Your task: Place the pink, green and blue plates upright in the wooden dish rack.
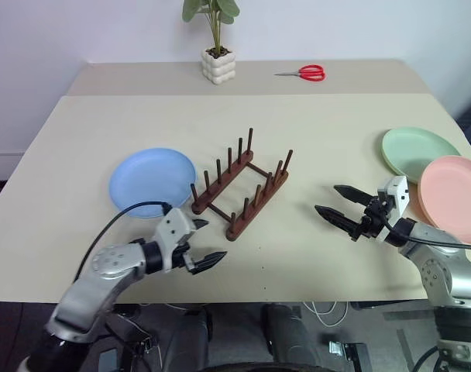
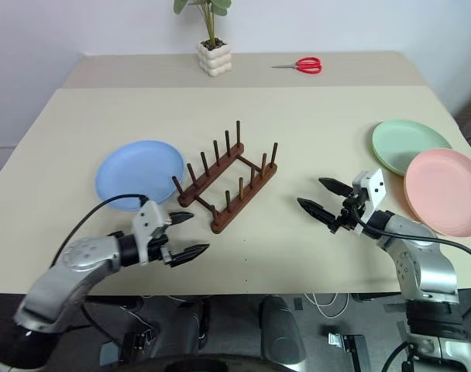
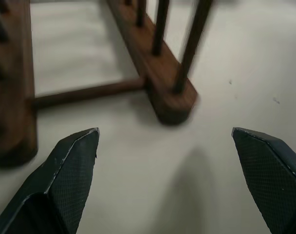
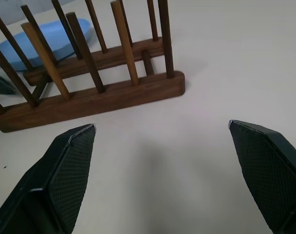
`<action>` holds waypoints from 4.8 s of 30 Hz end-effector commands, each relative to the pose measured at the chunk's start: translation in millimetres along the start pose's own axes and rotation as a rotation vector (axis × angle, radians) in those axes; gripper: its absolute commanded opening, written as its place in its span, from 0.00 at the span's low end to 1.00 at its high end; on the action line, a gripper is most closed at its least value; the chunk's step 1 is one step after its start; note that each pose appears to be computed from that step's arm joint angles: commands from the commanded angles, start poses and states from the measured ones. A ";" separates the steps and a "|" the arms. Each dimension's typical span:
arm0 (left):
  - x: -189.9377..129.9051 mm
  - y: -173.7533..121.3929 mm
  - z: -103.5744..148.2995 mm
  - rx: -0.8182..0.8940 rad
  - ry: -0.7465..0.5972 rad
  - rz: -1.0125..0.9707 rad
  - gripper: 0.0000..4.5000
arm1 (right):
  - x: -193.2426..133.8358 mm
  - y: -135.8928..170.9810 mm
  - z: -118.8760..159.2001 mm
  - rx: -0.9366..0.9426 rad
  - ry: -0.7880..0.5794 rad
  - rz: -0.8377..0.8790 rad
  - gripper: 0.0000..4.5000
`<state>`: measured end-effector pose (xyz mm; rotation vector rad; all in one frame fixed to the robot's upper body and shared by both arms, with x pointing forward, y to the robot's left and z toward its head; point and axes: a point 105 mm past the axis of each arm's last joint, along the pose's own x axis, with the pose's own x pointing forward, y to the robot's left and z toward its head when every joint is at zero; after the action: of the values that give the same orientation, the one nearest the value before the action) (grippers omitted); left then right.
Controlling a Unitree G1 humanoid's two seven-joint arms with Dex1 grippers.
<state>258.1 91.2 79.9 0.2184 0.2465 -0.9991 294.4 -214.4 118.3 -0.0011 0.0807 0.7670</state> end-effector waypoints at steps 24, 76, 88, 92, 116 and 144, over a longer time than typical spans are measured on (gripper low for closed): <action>56.7 22.3 17.4 0.190 -0.072 -0.068 0.17 | -19.1 6.0 2.4 -0.068 0.039 -0.049 1.00; 91.3 21.3 35.0 0.226 -0.052 -0.125 0.01 | -5.1 -17.7 -35.1 -0.209 0.230 -0.250 0.00; 105.0 61.0 44.9 0.220 -0.093 0.110 0.01 | 18.3 -47.6 -31.5 -0.275 0.213 -0.355 0.00; 108.5 67.9 46.3 0.211 -0.101 0.139 0.01 | 26.0 -54.9 -24.7 -0.282 0.188 -0.367 0.00; 63.7 -6.8 56.8 0.124 -0.254 -0.275 0.00 | -77.8 -50.5 43.5 -0.280 0.163 -0.413 0.85; 76.5 -34.2 71.2 0.086 -0.314 -0.398 0.00 | -131.0 -110.1 -17.1 -0.206 0.461 -0.811 0.11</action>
<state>278.5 -7.1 114.2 0.0983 -0.0044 -1.4163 276.0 -382.7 101.0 -0.3564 0.4291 -0.0401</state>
